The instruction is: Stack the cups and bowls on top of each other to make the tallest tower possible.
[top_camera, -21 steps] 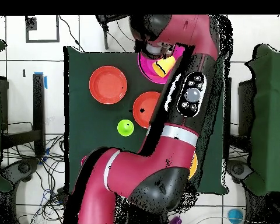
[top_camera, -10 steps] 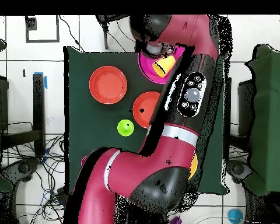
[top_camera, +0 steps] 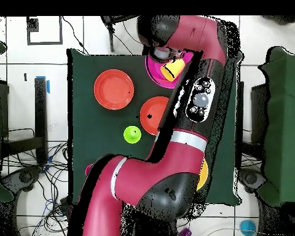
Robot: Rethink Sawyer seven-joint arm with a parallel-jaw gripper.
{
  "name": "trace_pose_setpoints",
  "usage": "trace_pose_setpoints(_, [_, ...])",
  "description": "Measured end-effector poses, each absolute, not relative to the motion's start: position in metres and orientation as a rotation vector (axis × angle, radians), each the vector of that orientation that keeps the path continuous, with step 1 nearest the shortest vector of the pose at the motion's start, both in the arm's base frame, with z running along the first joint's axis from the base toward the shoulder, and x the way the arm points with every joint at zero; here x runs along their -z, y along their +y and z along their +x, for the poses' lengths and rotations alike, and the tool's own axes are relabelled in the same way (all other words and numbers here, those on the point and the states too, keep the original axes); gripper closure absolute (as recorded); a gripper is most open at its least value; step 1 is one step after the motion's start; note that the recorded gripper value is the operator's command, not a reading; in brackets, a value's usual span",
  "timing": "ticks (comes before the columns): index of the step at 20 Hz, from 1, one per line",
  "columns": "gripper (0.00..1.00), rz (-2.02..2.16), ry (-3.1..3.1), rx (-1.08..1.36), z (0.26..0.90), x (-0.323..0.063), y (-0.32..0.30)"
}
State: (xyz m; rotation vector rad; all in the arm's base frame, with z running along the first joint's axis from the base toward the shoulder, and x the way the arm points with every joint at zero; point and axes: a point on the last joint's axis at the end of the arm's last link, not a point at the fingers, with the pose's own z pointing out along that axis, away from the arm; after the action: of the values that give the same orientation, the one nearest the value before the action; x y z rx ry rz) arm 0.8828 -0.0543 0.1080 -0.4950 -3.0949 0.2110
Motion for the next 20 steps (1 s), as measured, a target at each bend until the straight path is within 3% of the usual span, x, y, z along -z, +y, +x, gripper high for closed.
trace_pose_setpoints(9, [0.00,-0.484,-3.073,-0.210,0.877,-0.089,-0.053])
trace_pose_setpoints(20, [0.00,-0.438,-3.091,-0.194,0.880,-0.096,-0.054])
